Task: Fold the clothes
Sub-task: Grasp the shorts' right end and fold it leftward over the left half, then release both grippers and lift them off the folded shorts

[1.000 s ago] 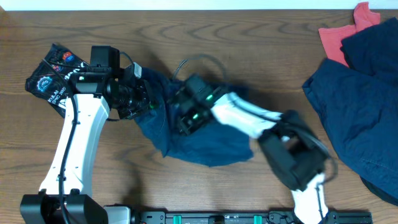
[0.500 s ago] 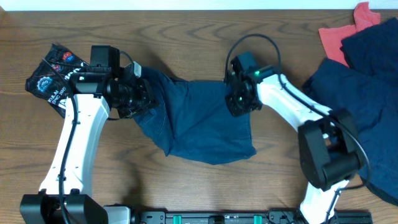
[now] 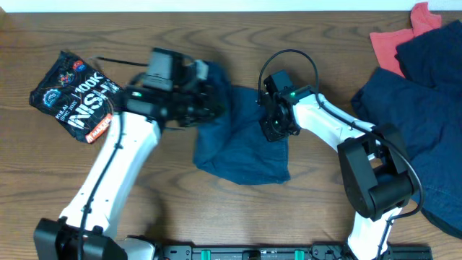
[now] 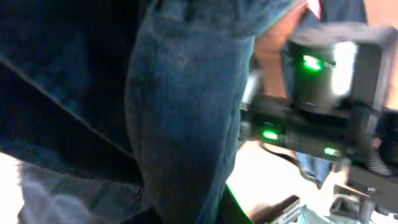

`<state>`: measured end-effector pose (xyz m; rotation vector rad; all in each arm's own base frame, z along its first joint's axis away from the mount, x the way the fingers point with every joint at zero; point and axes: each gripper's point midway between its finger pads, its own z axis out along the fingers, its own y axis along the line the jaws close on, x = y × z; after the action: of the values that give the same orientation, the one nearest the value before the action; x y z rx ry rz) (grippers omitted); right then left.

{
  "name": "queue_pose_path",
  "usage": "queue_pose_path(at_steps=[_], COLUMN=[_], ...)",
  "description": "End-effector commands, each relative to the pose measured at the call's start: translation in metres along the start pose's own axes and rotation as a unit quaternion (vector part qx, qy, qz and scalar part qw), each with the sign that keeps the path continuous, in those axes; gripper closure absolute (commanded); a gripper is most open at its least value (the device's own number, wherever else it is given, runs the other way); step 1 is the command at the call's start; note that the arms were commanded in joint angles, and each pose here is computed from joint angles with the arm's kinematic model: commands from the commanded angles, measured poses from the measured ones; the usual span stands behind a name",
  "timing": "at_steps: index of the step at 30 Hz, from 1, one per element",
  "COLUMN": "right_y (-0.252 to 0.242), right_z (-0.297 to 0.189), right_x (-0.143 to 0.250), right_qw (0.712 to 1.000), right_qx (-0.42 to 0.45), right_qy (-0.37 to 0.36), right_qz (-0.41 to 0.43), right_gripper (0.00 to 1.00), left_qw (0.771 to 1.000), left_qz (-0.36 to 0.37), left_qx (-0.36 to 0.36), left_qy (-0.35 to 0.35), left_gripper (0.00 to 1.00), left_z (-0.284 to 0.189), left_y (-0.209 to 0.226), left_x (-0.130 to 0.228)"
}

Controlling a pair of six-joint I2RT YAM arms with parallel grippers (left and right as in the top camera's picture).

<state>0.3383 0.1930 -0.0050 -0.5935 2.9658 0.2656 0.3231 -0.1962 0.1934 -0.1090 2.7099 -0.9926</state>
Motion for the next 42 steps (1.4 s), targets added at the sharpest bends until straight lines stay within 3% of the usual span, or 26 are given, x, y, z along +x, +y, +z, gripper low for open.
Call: queue_pose_path(at_steps=[1,6,7,11,12,16,23,27,30,34,42], right_y=[0.004,0.003,0.003,0.003,0.002,-0.002,-0.073,-0.077,-0.043,0.002,0.046], right_z=[0.038,0.038,0.038,0.036,0.033,0.006,-0.103,-0.158,-0.177,-0.172,-0.1], right_x=[0.042,0.043,0.044,0.049,0.049,0.039,0.007,-0.006,-0.009,-0.002,0.042], right_qw=[0.997,0.997,0.997,0.996,0.995,0.995,0.982,0.982,0.992,0.995,0.996], right_qx=[-0.002,-0.002,-0.001,0.0,0.001,0.005,0.13,0.114,0.035,-0.046,-0.092], right_qy=[0.074,0.077,0.078,0.091,0.093,0.085,-0.002,-0.068,-0.095,-0.083,0.016], right_qz=[0.015,0.018,0.019,0.022,0.029,0.044,0.134,0.132,0.071,0.016,0.004], right_gripper=[0.87,0.89,0.89,0.94,0.96,0.95,0.79,0.69,0.69,0.6,0.65], left_qw=[1.0,0.999,0.999,0.998,0.998,0.997,0.992,0.984,0.975,0.968,0.962], left_qz=[-0.025,0.007,0.015,0.037,0.04,0.045,0.06,0.042,0.033,0.044,0.033], left_qx=[-0.006,-0.034,-0.039,-0.055,-0.055,-0.054,-0.111,-0.16,-0.2,-0.232,-0.273], left_qy=[0.011,0.023,0.025,0.02,0.019,0.009,-0.028,-0.059,-0.087,-0.086,0.002], left_gripper=[0.94,0.93,0.88,0.51,0.49,0.48,0.48,0.47,0.44,0.43,0.42], left_z=[0.014,0.033,0.036,0.043,0.044,0.044,0.034,0.022,0.015,0.02,0.073], left_y=[-0.021,-0.036,-0.038,-0.042,-0.043,-0.044,-0.013,0.014,0.035,0.057,0.106], left_x=[0.017,0.042,0.046,0.053,0.054,0.049,0.026,0.008,-0.007,-0.019,-0.006])
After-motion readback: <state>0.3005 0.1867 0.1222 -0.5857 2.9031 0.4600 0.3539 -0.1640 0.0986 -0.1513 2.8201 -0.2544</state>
